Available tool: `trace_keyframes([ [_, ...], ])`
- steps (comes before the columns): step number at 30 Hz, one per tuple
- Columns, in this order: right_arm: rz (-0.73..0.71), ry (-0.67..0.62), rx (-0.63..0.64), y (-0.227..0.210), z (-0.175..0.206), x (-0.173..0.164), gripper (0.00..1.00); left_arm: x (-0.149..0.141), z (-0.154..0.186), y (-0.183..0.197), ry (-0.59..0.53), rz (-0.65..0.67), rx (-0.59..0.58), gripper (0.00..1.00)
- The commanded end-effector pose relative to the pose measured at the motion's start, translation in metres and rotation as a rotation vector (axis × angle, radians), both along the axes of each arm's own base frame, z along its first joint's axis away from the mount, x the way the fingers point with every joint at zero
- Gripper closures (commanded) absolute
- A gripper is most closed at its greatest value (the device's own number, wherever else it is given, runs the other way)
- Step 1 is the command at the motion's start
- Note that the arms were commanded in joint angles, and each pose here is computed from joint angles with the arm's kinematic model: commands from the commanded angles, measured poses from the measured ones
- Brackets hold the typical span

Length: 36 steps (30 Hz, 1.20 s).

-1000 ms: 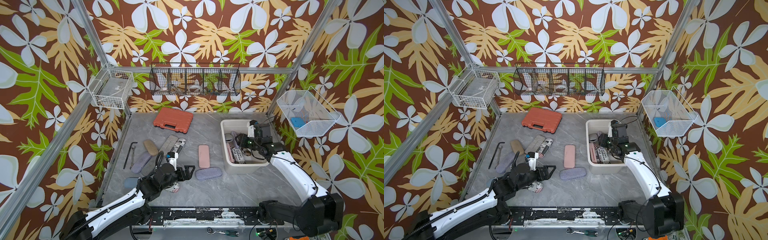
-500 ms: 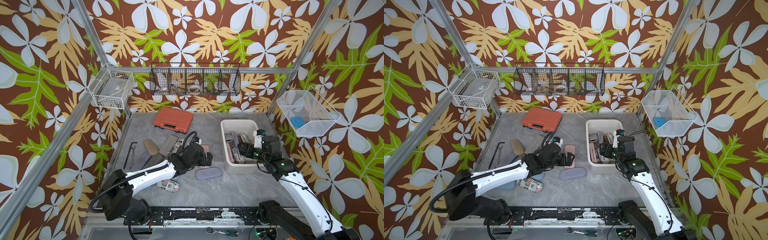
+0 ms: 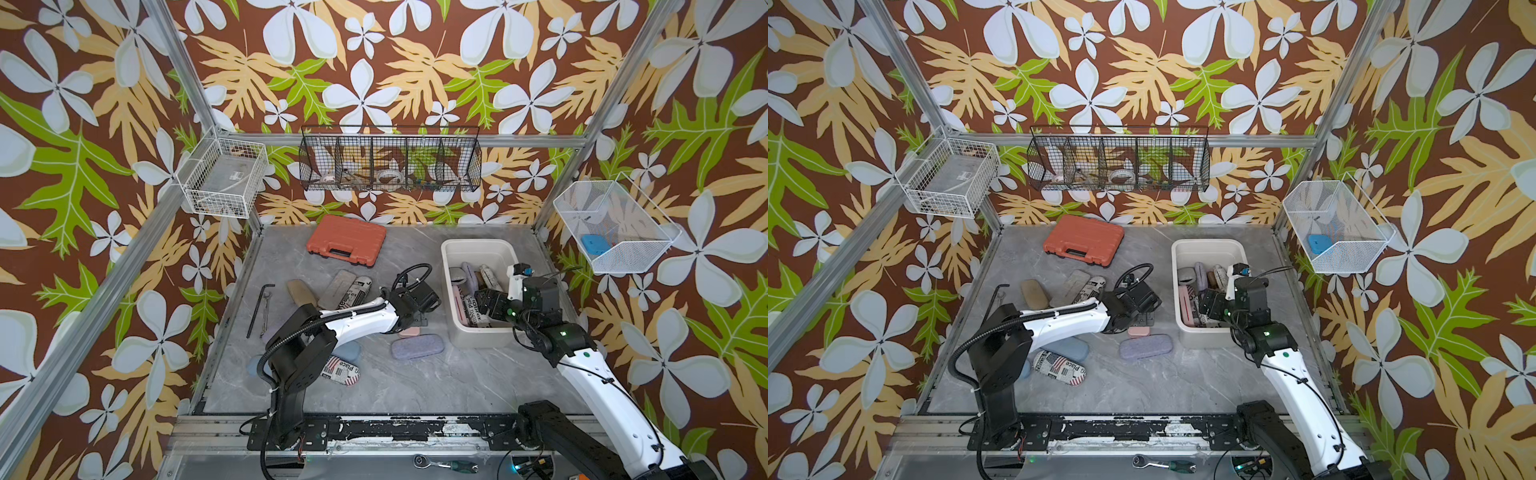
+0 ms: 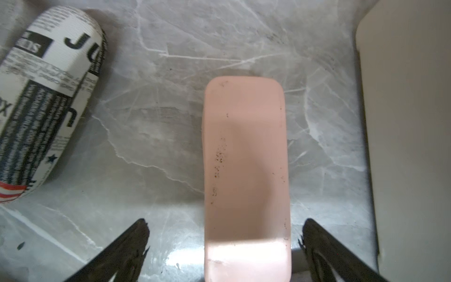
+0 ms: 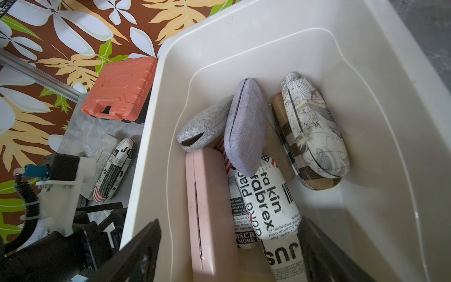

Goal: Put the glasses cases into the storage boxes
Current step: Pick up the glasses case at the center of the board.

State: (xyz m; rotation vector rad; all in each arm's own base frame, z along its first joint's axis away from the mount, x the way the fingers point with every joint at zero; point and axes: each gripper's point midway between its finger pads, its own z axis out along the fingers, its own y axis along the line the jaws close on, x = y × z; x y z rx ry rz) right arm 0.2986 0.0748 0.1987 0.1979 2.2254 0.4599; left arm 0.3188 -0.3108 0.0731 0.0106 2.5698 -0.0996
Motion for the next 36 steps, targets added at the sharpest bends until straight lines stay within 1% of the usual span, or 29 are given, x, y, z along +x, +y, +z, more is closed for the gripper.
trace_keyframes([
  [1,0.03,-0.027,0.035,0.008,0.004,0.004,0.13,-0.009,-0.008,-0.011,0.043,-0.056,0.004,0.0],
  [5,0.073,-0.046,0.098,0.02,0.012,0.006,0.13,-0.012,-0.021,-0.011,0.069,-0.037,0.011,0.0],
  [9,0.077,-0.06,0.086,0.02,0.023,0.009,0.15,-0.011,-0.027,-0.002,0.046,0.014,0.018,0.02],
  [14,0.068,-0.06,0.1,0.02,0.023,0.006,0.17,-0.011,-0.038,-0.007,0.065,-0.01,0.026,0.09],
  [18,0.062,-0.061,0.121,0.02,0.02,0.002,0.17,-0.009,-0.041,-0.008,0.055,-0.018,0.026,0.1],
  [23,0.061,-0.061,0.103,0.018,0.022,0.001,0.18,-0.005,-0.045,-0.005,0.039,-0.028,0.066,0.13],
  [25,0.061,-0.063,0.102,0.018,0.023,0.001,0.18,-0.003,-0.047,0.002,0.031,-0.006,0.103,0.16],
  [27,0.061,-0.067,0.102,0.018,0.026,0.001,0.19,-0.001,-0.051,0.009,0.024,0.014,0.141,0.16],
  [30,0.06,-0.071,0.102,0.017,0.028,0.001,0.2,-0.005,-0.058,0.011,0.042,0.009,0.156,0.17],
  [33,0.06,-0.07,0.105,0.017,0.029,0.0,0.21,-0.007,-0.057,0.013,0.044,0.008,0.144,0.24],
  [36,0.058,-0.074,0.109,0.017,0.032,-0.003,0.21,-0.008,-0.048,0.016,0.018,0.001,0.13,0.3],
])
